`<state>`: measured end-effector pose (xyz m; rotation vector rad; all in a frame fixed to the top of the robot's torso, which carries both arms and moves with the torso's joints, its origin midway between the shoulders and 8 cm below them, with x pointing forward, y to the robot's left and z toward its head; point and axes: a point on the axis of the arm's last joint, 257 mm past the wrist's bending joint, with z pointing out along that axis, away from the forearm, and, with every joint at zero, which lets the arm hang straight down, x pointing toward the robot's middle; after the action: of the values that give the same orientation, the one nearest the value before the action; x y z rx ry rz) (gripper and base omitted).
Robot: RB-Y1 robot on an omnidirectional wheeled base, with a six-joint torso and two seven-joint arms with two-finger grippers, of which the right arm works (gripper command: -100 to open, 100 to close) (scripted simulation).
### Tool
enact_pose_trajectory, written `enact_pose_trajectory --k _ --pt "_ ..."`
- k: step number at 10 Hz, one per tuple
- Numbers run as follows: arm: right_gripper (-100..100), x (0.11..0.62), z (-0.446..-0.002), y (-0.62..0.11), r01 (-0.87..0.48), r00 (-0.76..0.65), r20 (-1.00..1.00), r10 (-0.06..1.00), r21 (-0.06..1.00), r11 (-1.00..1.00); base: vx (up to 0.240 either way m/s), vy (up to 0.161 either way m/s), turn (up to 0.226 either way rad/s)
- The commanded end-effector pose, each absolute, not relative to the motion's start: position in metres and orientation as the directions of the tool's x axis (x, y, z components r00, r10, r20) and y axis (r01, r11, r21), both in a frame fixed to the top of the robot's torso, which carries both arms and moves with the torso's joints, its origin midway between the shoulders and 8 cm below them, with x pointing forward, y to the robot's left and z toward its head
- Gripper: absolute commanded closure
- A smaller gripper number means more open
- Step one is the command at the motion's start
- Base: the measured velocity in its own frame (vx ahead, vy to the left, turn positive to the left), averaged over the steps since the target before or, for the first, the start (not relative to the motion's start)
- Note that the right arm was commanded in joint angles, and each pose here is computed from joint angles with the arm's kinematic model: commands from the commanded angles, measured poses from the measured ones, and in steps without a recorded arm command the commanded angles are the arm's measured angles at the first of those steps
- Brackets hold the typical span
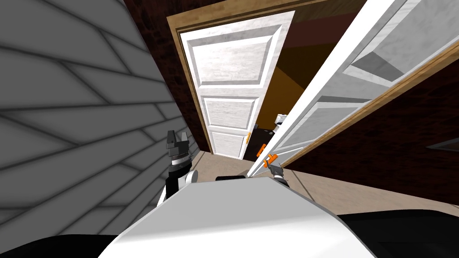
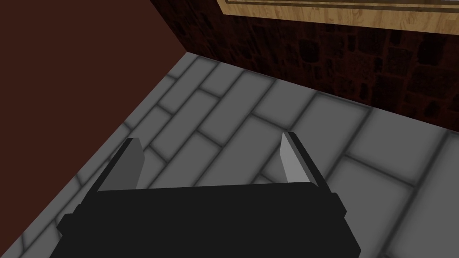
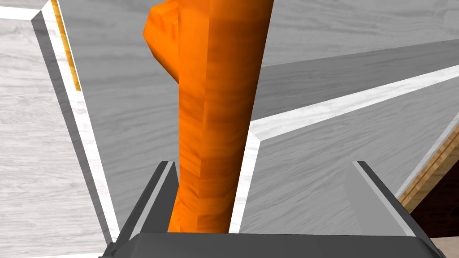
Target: Pull the door open
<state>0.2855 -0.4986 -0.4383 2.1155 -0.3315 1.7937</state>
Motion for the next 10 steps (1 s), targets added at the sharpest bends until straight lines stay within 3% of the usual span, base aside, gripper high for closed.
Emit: enact_pose_trajectory --k 1,7,10 --pt "100 0.271 -0.441 -0.523 -0.423 0.211 0.976 0.063 0.149 -0.894 0.002 -0.018 -0.001" --pt "100 0.273 -0.440 -0.523 -0.422 0.207 0.976 0.063 0.147 -0.894 0.000 0.000 -0.001" --pt "100 0.290 -0.429 -0.484 -0.329 0.137 0.989 0.060 0.103 -0.939 -0.156 -0.071 0.225"
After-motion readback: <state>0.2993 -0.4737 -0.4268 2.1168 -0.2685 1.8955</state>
